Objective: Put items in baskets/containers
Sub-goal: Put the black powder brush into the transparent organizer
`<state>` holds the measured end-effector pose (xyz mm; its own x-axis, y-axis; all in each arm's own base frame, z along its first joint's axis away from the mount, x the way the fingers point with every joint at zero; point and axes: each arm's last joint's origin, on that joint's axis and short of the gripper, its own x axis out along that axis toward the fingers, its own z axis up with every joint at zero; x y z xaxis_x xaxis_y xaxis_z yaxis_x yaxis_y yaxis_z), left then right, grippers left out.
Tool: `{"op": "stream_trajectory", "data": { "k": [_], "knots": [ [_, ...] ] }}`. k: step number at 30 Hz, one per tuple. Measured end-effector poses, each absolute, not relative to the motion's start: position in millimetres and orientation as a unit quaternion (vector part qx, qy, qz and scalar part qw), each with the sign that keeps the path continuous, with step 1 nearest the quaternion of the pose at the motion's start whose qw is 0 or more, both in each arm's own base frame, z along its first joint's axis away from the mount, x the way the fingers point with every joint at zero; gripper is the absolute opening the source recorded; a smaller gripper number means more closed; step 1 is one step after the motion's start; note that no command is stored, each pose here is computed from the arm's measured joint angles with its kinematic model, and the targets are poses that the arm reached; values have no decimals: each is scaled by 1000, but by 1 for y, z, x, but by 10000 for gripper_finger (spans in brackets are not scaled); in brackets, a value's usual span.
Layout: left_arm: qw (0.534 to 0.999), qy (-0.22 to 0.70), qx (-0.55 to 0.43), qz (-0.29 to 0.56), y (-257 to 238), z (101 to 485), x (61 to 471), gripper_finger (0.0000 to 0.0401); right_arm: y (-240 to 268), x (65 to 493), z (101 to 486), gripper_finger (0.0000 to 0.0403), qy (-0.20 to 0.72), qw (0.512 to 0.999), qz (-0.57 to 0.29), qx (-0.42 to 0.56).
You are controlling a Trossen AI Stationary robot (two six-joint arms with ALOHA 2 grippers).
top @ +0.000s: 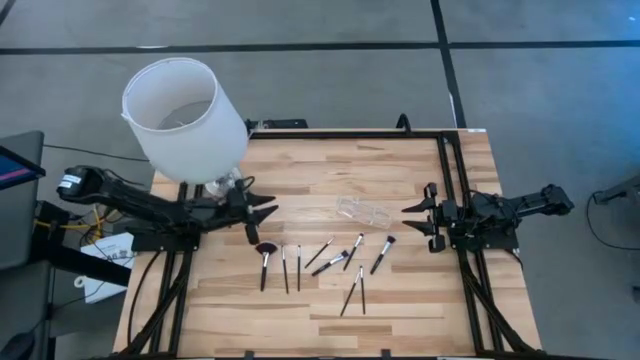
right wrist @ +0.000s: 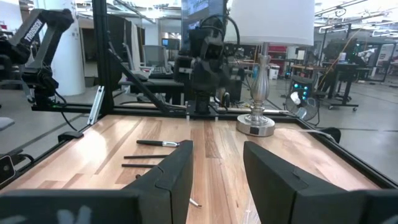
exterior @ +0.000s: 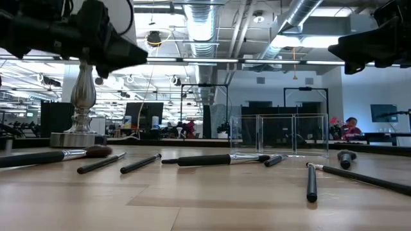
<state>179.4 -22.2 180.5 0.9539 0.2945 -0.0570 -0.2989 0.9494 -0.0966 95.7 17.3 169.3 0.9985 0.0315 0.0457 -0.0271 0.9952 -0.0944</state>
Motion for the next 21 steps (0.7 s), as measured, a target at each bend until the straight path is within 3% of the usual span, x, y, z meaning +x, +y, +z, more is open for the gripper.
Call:
{"op": "stream_trajectory", "data": {
  "k": [12,18,21],
  "knots": [
    [984,23,-81,157,-40,177,176,110,17,96,169,134,-24,999,14,-46],
    [982,52,-121,137,-54,164,177,106,17,95,176,134,-56,995,19,78],
    [979,80,-130,133,-62,152,178,106,17,95,179,134,-73,993,21,95]
  ]
}}
